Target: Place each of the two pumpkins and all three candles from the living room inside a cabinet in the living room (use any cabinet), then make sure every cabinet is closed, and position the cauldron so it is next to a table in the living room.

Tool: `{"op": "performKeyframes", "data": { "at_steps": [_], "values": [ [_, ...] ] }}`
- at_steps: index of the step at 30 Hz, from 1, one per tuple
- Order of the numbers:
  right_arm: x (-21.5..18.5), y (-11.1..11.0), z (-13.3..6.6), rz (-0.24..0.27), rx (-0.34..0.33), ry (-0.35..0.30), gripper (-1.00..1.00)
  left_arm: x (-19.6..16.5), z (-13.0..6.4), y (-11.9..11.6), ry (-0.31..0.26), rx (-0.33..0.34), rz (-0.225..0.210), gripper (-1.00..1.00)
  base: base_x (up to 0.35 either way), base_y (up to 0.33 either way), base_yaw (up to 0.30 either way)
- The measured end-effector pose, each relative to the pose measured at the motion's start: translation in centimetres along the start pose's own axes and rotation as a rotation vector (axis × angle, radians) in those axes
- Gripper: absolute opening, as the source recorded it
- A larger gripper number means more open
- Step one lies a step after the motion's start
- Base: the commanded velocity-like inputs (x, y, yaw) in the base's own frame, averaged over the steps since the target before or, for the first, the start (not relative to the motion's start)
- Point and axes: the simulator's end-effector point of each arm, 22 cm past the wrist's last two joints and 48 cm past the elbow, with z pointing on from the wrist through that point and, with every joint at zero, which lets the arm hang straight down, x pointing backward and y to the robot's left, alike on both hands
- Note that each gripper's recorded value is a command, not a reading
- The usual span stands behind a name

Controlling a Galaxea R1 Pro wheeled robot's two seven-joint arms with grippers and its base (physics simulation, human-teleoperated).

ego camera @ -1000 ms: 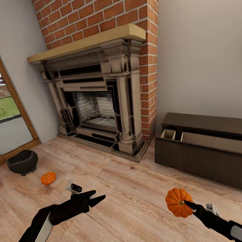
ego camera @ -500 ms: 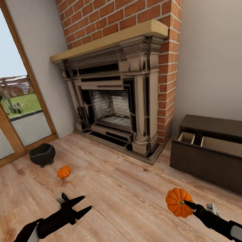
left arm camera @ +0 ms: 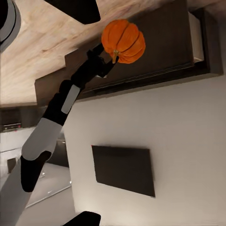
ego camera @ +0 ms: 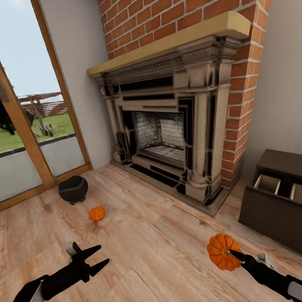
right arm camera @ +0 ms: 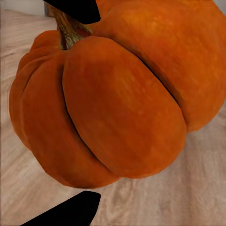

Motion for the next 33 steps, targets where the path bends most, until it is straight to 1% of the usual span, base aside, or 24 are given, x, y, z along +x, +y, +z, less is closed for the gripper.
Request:
{"op": "performKeyframes", "data": {
  "at_steps": [6,9,13,18,22,33],
  "values": [
    [0.5,-0.08,-0.03,-0.023,0.005,0.024,-1.0,-0.06,-0.17,0.03,-0.002,-0.003,-0.001,1.0,0.245,0.246,0.261],
    [0.48,0.03,-0.02,-0.025,0.001,0.023,-1.0,-0.06,-0.16,0.03,-0.002,-0.003,-0.001,1.0,0.18,0.287,0.117],
    [0.44,0.23,-0.03,-0.029,-0.009,0.021,-1.0,-0.06,-0.16,0.03,-0.002,-0.003,-0.001,1.0,0.151,0.303,0.02],
    [0.54,-0.03,-0.04,-0.034,0.003,0.026,-1.0,-0.09,-0.21,0.03,-0.002,-0.005,0.0,1.0,0.225,0.264,0.002],
    [0.51,0.2,-0.03,-0.035,-0.007,0.024,-1.0,-0.09,-0.23,0.03,-0.002,-0.005,0.0,1.0,0.223,0.254,0.0],
    [0.66,0.08,-0.08,-0.026,-0.003,0.034,-1.0,-0.1,-0.23,0.04,-0.002,-0.005,0.001,1.0,0.21,0.254,0.0]
  ]
}}
